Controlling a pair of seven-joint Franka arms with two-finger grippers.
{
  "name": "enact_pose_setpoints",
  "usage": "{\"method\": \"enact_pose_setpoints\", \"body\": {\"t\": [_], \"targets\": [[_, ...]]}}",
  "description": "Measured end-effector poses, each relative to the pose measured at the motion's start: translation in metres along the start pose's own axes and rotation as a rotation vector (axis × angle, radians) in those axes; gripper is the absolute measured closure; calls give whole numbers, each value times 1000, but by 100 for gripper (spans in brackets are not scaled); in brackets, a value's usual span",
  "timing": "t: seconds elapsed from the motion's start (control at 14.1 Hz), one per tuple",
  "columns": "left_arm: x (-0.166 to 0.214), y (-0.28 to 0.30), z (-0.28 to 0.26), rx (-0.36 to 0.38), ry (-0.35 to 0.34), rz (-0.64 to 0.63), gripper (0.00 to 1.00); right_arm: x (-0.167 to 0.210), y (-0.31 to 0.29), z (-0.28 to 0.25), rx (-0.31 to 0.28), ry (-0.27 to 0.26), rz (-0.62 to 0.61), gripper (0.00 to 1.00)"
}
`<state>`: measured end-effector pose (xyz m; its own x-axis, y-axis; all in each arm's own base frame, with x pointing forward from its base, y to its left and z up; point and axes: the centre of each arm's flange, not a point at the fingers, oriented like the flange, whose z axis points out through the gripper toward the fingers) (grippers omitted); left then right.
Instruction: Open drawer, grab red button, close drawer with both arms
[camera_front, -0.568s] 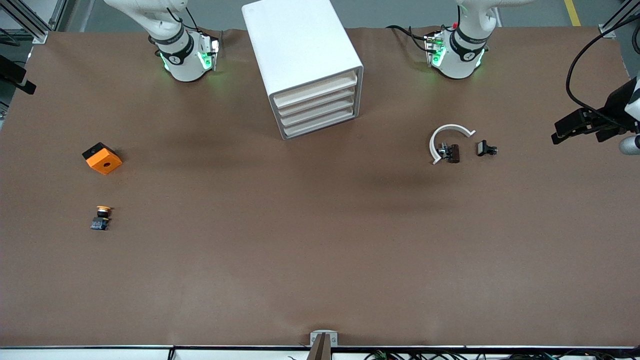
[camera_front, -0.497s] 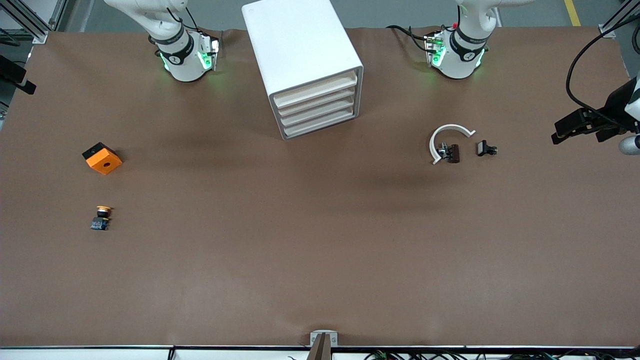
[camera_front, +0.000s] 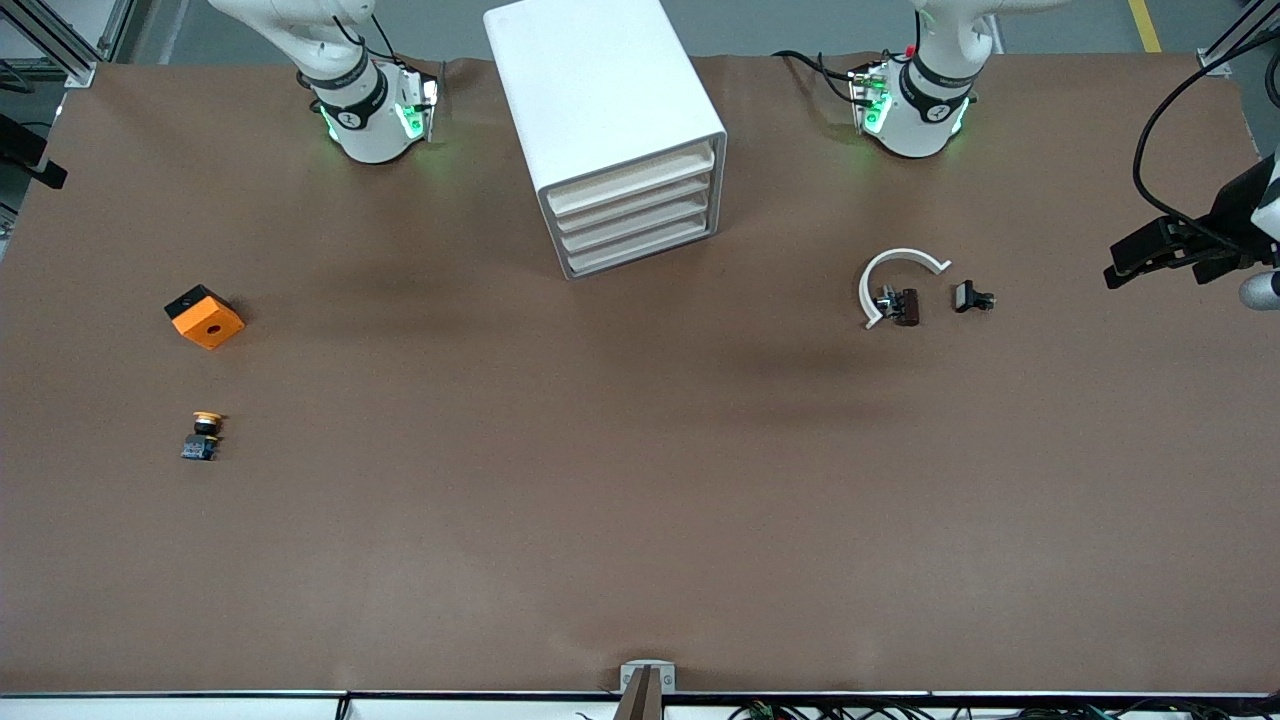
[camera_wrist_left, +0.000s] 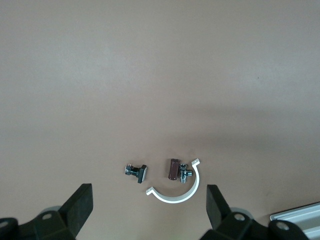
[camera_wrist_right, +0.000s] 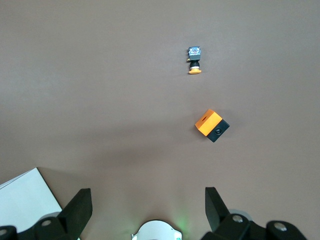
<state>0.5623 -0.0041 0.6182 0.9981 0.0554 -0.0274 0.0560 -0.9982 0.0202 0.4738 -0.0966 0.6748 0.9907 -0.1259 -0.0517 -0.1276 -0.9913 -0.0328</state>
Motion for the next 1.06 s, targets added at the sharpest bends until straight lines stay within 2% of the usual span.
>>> {"method": "enact_pose_setpoints", "body": {"t": [0.28,0.71,0.92,1.06], "targets": [[7,1,28,4,-70,1,0,0,0,0,0,1,0,0],[50,34,128,14,-192,51,0,1,0,1,0,-1,-1,0],[63,51,164,19,-211,59,0,19,1,27,1,-58,1,0],[69,64,185,29,-218,14,0,35,1,49,0,-95,1,0]]}}
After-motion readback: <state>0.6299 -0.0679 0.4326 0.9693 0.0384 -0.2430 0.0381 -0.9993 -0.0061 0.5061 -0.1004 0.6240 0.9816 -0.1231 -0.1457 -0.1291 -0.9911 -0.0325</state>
